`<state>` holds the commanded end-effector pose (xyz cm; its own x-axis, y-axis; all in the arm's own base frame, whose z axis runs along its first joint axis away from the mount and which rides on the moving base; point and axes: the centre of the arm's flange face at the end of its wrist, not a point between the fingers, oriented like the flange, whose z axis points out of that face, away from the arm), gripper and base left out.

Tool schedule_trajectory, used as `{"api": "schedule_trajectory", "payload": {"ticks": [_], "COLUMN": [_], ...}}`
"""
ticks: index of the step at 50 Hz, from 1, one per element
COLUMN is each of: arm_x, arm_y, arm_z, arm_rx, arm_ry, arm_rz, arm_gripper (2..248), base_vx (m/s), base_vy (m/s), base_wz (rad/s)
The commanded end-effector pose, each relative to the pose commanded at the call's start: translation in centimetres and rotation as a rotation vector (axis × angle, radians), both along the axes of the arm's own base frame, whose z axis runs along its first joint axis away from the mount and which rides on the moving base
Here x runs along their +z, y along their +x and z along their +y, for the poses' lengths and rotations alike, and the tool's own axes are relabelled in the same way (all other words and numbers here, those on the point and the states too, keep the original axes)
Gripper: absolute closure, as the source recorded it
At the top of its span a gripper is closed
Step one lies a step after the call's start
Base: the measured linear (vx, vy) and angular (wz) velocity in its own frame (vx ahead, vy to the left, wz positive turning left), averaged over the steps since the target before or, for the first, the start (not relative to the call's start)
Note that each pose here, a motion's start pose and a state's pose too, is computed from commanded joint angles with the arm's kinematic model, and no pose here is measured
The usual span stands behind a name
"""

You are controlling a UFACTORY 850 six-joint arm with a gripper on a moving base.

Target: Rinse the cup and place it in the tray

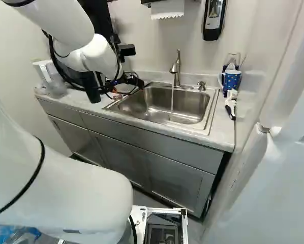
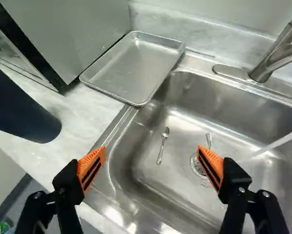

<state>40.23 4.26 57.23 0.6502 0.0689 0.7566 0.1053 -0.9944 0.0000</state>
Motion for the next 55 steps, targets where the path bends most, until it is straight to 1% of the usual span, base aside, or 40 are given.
{"api": "schedule_trajectory", "payload": {"ticks": [55], "arm_x": [0.1], "arm_y": [-0.2], "arm_z": [8.4], "arm_rx": [0.201], "arm_ry": [-0.001], "arm_rz": [0.005], "arm_gripper": [3], "base_vx": [0.000], "base_vy": [0.000], "base_wz": [0.000]}}
